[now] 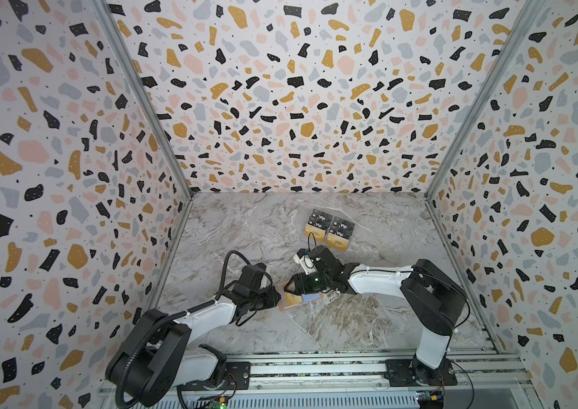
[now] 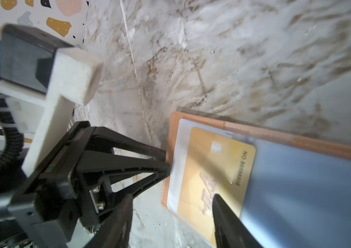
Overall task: Insert credit cards into a card holder
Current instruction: Insert the credit card into the card slot.
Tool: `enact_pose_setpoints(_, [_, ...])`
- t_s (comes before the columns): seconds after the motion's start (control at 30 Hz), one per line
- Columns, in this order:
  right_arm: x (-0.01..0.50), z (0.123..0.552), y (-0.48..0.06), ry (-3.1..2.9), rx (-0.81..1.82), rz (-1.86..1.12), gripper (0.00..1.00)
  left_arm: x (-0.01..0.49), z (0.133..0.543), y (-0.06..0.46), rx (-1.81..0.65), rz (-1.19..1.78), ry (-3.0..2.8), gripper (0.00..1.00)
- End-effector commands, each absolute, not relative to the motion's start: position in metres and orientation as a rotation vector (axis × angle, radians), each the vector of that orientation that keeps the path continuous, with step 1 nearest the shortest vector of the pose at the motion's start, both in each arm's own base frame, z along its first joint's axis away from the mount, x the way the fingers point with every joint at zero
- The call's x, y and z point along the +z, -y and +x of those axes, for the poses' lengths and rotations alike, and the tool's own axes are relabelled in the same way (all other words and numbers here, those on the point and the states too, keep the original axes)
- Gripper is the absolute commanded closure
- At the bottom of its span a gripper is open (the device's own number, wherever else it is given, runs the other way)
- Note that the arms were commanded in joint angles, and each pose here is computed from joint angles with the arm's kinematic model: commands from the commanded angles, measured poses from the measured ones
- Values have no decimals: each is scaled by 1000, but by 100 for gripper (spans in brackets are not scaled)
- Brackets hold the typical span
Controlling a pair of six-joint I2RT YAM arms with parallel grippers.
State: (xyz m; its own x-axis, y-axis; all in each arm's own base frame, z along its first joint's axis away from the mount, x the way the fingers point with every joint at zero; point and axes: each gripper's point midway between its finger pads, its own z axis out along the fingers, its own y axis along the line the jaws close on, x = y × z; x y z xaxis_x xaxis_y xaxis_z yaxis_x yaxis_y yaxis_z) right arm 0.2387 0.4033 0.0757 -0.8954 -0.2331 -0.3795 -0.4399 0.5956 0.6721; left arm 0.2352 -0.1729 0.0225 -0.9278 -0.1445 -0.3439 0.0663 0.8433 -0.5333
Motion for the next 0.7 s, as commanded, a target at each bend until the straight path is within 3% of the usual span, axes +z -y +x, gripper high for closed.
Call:
enact_pose_setpoints(0.0, [75,245,-398,-2583,1056,-620,38,22,238,172,-767,-37,-2657,79])
enact_pose_setpoints(0.67, [46,236,-398,-2680,931,-660,32,19,237,172,-766,-21,-2666,88])
